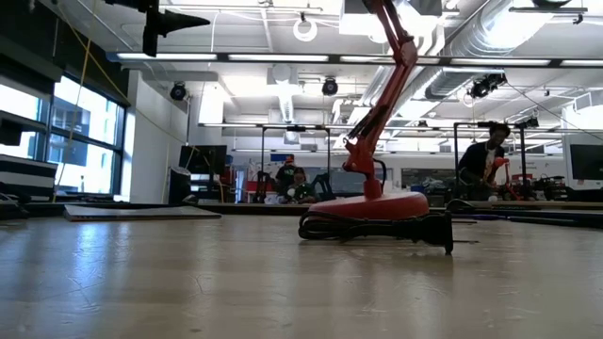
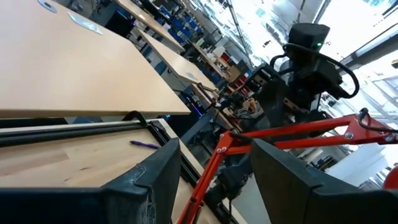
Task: Screw lightbulb
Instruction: Insert the lightbulb into the red lamp
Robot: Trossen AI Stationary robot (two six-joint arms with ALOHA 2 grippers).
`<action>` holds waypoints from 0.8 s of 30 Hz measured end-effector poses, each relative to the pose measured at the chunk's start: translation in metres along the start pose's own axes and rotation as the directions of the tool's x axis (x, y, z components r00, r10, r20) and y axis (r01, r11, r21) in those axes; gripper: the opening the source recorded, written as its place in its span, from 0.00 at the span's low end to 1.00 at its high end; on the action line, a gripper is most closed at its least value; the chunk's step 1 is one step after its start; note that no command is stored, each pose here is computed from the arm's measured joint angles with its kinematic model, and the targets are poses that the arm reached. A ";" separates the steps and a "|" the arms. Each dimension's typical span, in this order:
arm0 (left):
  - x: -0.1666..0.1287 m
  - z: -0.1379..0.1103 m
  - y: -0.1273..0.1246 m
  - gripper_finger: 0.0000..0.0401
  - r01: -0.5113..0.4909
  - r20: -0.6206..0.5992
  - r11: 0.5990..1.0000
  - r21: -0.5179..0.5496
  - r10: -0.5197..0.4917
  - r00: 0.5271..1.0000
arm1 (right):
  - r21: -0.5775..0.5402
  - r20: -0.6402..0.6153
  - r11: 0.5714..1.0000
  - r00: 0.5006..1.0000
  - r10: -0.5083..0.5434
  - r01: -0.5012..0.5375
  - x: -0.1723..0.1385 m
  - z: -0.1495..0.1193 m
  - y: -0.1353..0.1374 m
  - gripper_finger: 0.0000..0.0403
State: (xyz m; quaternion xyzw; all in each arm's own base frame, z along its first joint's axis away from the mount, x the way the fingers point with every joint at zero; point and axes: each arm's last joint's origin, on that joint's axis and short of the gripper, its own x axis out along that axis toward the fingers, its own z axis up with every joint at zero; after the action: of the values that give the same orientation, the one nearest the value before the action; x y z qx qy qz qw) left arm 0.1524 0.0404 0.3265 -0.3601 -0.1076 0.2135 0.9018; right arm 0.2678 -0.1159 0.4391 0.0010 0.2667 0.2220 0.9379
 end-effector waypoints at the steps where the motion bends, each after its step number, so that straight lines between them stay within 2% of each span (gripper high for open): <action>1: 0.000 0.000 0.000 0.46 0.000 0.000 1.000 0.000 0.000 1.000 | 0.002 0.002 1.000 1.000 0.013 -0.013 0.002 -0.001 -0.002 0.60; 11: 0.000 0.000 0.000 0.46 -0.001 0.000 1.000 0.006 0.001 1.000 | 0.018 -0.024 0.997 0.997 0.077 -0.076 0.026 -0.002 -0.008 0.59; 15: 0.000 0.000 0.000 0.46 -0.004 0.002 1.000 0.027 0.004 1.000 | -0.007 -0.035 0.996 0.996 0.086 -0.087 0.031 0.000 -0.002 0.54; 18: 0.000 0.000 0.000 0.46 -0.013 0.010 1.000 0.028 0.013 1.000 | -0.037 -0.045 0.996 0.996 0.079 -0.081 0.034 0.002 0.000 0.43; 22: 0.000 0.000 0.001 0.46 -0.018 0.016 0.999 0.028 0.017 1.000 | -0.051 -0.040 0.995 0.996 0.083 -0.085 0.037 0.004 0.003 0.14; 24: 0.000 0.000 0.001 0.46 -0.018 0.016 0.999 0.027 0.017 1.000 | -0.073 -0.045 0.995 0.997 0.063 -0.066 0.036 0.004 0.004 0.07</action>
State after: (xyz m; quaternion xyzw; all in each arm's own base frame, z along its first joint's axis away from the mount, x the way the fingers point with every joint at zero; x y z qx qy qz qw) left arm 0.1520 0.0410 0.3265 -0.3469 -0.1085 0.2256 0.9039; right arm 0.2956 -0.0972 0.4253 -0.0300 0.2781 0.2619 0.9237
